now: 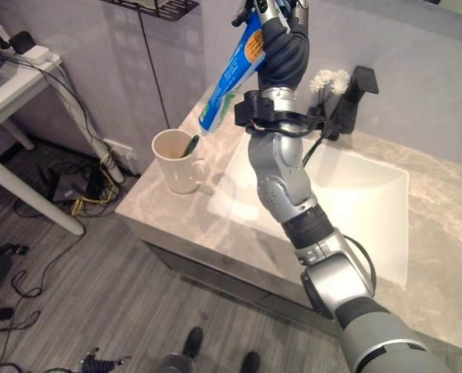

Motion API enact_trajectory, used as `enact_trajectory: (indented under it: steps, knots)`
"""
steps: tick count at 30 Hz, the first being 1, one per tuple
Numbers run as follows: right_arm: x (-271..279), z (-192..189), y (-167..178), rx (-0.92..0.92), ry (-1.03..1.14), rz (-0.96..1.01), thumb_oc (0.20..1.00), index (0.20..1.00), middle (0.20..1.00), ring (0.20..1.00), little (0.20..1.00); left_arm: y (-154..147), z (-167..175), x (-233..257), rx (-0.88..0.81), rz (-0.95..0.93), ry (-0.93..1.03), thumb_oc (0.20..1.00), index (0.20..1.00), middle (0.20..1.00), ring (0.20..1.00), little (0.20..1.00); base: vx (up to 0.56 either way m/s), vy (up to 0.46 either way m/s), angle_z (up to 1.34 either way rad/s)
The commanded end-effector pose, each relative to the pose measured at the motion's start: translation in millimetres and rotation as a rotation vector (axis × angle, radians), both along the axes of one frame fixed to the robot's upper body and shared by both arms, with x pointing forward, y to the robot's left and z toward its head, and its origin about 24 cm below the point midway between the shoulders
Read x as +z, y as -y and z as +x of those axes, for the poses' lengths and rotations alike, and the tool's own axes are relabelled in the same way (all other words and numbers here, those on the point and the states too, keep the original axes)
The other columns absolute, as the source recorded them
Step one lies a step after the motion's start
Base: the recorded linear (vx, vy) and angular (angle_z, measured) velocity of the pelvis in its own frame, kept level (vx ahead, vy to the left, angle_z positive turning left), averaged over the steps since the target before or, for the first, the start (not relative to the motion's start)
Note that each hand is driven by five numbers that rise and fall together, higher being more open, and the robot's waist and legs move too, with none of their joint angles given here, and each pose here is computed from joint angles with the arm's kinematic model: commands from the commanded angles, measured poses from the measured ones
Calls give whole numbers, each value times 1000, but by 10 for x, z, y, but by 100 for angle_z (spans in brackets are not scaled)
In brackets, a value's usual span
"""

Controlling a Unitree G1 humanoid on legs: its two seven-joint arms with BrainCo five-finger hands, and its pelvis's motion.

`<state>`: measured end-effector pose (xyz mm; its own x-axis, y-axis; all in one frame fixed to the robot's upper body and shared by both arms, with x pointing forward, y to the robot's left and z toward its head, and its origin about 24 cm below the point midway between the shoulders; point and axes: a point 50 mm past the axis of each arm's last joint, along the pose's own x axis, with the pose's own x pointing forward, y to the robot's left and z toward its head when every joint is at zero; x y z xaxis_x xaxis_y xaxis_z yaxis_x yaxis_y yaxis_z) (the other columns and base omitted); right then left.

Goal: Put brush and paste in cup on sink, flatten towel.

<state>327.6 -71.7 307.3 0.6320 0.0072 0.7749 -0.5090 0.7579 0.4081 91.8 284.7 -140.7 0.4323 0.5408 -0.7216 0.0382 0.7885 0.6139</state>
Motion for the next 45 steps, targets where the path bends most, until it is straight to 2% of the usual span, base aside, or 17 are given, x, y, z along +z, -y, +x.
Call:
enact_trajectory:
  steps: [1,28,45]
  knots:
    - [457,-151,-28,-7,166,20,200,200,200,200,200,-85,182,71,-20,40,37,1000,1000,1000,1000,1000,0,0,0]
    - [576,-205,-268,38,190,-19,200,200,200,200,200,-39,268,79,-82,38,38,1000,1000,1000,1000,1000,7,0,3]
    - [304,-128,-335,83,111,-75,200,200,200,200,200,40,269,47,-82,21,33,1000,1000,1000,1000,1000,0,0,0]
